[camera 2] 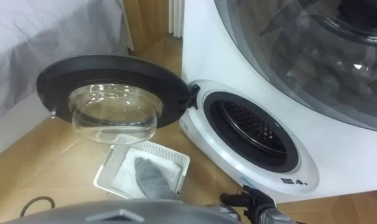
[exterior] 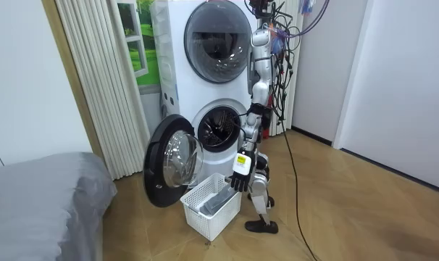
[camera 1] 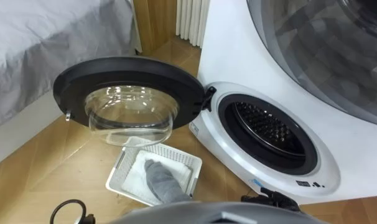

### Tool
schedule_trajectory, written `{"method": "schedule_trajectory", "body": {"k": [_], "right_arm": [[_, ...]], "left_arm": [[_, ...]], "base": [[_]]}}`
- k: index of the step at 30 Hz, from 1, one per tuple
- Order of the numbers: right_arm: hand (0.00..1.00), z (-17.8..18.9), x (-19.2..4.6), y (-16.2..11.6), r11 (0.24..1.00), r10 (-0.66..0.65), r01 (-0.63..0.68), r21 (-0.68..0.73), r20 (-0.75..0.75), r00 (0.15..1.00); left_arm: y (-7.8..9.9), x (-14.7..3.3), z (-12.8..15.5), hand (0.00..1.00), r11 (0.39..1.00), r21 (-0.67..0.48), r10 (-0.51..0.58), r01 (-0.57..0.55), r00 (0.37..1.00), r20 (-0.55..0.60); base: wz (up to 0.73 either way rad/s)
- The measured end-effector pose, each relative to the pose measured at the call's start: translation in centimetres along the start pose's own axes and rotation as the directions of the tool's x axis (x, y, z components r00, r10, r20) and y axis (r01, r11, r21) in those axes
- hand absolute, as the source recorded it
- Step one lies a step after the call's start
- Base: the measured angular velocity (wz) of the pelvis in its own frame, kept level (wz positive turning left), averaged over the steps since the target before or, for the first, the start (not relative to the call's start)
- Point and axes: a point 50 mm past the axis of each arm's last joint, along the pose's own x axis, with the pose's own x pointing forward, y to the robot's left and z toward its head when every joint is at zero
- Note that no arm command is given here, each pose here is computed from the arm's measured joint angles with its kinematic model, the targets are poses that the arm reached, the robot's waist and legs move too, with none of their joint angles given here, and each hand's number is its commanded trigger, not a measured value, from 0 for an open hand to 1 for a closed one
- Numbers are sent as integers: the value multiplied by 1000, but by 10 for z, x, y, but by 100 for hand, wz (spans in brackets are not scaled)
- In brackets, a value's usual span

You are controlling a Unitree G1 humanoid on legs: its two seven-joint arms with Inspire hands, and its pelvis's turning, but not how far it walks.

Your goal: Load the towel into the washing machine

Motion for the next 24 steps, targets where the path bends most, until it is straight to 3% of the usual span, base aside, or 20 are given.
{"method": "schedule_trajectory", "body": {"k": [14, 24], "right_arm": [[0, 1, 0, 1, 1000, 11, -11, 1, -1, 1000], [0, 11, 1, 5, 999, 31, -30, -10, 45, 999]], "left_arm": [[-1, 0, 6, 0, 998, 44, -34, 33, 999, 20], [10, 0, 44, 0, 995, 91, 32, -49, 983, 182]], "base": [[0], [0]]}}
